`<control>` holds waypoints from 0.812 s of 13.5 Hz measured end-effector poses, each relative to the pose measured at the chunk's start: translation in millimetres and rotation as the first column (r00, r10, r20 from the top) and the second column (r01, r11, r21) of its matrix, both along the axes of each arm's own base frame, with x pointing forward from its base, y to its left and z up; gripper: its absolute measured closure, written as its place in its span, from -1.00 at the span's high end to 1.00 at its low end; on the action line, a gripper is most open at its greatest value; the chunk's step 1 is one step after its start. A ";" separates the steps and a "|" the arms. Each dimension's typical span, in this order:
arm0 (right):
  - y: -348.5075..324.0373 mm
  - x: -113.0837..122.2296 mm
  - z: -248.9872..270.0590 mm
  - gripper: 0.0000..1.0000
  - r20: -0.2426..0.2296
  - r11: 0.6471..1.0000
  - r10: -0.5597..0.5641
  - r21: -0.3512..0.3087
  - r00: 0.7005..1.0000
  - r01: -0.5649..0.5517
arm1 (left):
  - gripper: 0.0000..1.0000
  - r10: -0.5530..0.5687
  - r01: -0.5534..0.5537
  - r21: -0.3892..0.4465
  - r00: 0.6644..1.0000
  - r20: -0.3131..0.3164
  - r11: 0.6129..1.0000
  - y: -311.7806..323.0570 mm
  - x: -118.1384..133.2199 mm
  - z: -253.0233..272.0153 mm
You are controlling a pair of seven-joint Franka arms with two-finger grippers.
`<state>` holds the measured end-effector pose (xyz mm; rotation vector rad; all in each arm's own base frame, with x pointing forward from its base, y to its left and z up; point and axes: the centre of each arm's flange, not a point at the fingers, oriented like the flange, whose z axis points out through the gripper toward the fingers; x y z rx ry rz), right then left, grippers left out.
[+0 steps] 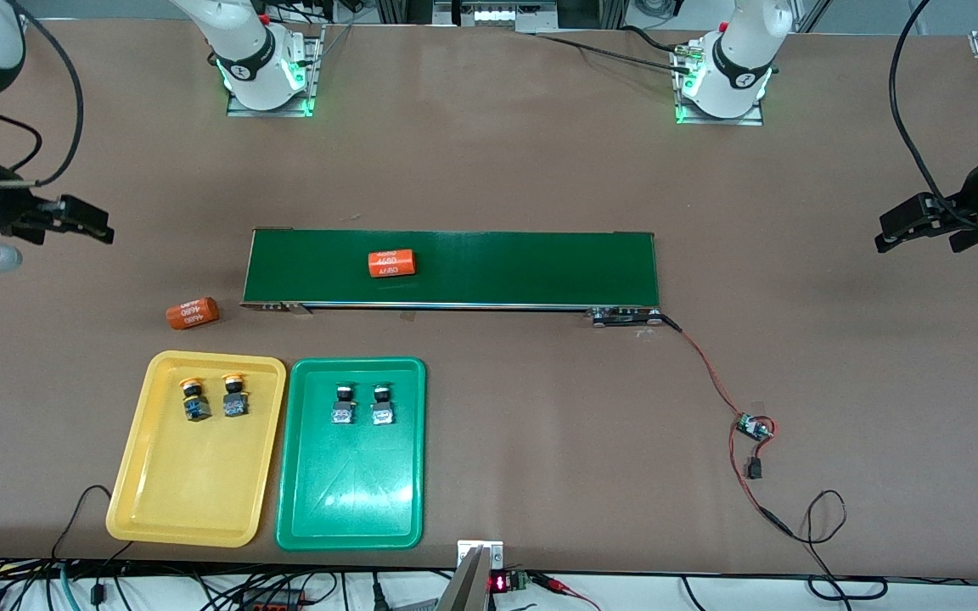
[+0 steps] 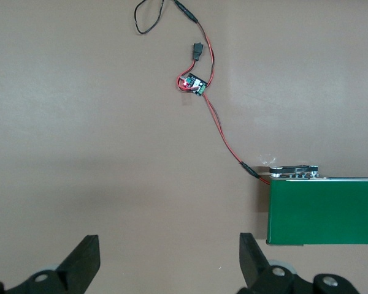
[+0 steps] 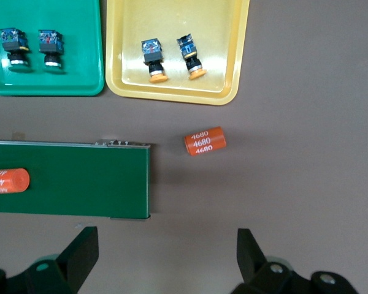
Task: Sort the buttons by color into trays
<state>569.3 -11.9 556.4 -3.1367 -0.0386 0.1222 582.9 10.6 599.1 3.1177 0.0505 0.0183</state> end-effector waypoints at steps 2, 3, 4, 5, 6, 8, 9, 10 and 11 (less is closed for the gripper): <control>2.4 -10.8 5.2 1.00 -0.026 1.000 0.004 0.001 1.000 -0.004 | 1.00 0.000 0.000 0.000 1.000 0.000 1.000 0.0 0.0 0.0; 2.3 -14.0 6.5 1.00 -0.039 1.000 0.004 0.000 0.999 -0.004 | 1.00 0.000 0.000 0.000 1.000 0.000 1.000 0.0 0.0 0.0; 1.1 -17.5 7.1 1.00 -0.061 1.000 0.002 0.000 0.998 -0.002 | 1.00 0.000 0.000 0.000 1.000 0.000 1.000 0.0 0.0 0.0; -1.4 -20.7 8.2 1.00 -0.085 1.000 -0.003 0.000 0.996 0.003 | 1.00 0.000 0.000 0.000 1.000 0.000 1.000 0.0 0.0 0.0; -4.6 -22.6 9.4 1.00 -0.099 1.000 -0.008 -0.003 0.995 0.008 | 1.00 0.000 0.000 0.000 1.000 0.000 1.000 0.0 0.0 0.0; -10.0 -23.6 10.9 1.00 -0.106 1.000 -0.015 -0.017 0.994 0.013 | 1.00 0.000 0.000 0.000 1.000 0.000 1.000 0.0 0.0 0.0; -12.2 -24.2 11.2 1.00 -0.109 1.000 -0.018 -0.023 0.994 0.016 | 1.00 0.000 0.000 0.000 1.000 0.000 1.000 0.1 0.0 0.1; -14.6 -24.7 11.4 1.00 -0.112 0.999 -0.022 -0.026 0.993 0.019 | 1.00 0.000 0.000 0.000 1.000 0.000 1.000 0.0 -0.1 0.2; -17.2 -25.2 11.5 1.00 -0.115 0.999 -0.026 -0.027 0.993 0.023 | 1.00 0.000 0.000 0.000 1.000 0.001 1.000 0.0 -0.2 0.4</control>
